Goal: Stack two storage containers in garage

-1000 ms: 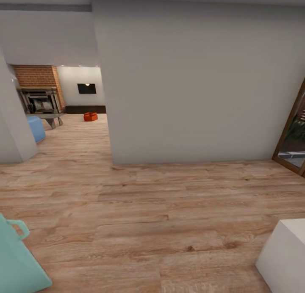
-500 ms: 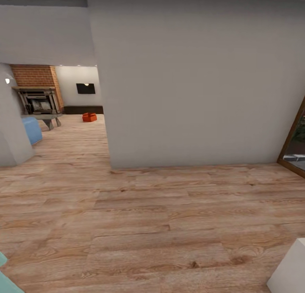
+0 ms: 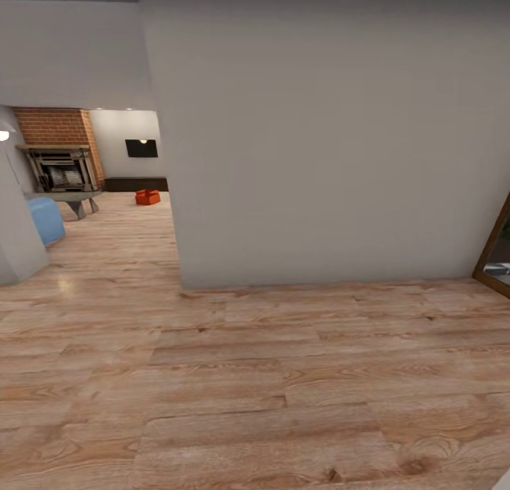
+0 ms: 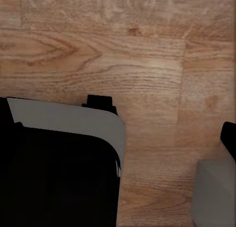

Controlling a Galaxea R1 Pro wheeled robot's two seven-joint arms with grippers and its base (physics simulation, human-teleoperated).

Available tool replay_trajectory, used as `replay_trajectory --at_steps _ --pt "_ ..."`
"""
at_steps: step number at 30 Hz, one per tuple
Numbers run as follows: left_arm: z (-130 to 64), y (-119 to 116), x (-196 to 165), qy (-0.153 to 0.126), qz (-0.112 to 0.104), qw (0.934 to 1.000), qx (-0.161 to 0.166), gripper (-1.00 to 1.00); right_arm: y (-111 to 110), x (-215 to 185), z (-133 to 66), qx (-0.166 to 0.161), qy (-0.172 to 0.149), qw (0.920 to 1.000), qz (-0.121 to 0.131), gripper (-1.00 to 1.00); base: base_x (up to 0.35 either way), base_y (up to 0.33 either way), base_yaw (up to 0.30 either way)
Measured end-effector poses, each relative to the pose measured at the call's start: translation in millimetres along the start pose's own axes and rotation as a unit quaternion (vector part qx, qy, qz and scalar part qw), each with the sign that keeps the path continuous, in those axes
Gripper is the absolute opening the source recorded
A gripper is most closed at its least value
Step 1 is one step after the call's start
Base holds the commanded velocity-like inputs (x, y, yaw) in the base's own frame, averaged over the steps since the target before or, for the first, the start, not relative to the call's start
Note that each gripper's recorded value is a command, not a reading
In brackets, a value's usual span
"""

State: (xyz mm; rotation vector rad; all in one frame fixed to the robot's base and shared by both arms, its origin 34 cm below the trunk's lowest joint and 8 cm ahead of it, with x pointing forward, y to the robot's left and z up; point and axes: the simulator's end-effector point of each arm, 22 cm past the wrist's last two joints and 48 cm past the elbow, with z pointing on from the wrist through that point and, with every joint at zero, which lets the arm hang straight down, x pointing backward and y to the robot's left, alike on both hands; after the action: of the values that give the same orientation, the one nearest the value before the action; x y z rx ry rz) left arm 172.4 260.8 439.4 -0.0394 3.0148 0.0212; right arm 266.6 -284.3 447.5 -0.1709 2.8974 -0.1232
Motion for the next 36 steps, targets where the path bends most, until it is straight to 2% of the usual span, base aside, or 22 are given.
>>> replay_trajectory --at_steps 32,36 --pt "0.0 0.0 0.4 0.001 0.000 1.0000 0.000 1.00 -0.2 -0.2 0.0 0.000 0.000 1.0000 -0.004 1.00 0.322 0.000 0.000" --pt "0.0 -0.1 0.6 0.001 0.000 1.0000 0.000 1.00 6.1 -1.8 -0.2 -0.003 -0.002 1.0000 0.001 1.00 0.322 0.000 0.000"
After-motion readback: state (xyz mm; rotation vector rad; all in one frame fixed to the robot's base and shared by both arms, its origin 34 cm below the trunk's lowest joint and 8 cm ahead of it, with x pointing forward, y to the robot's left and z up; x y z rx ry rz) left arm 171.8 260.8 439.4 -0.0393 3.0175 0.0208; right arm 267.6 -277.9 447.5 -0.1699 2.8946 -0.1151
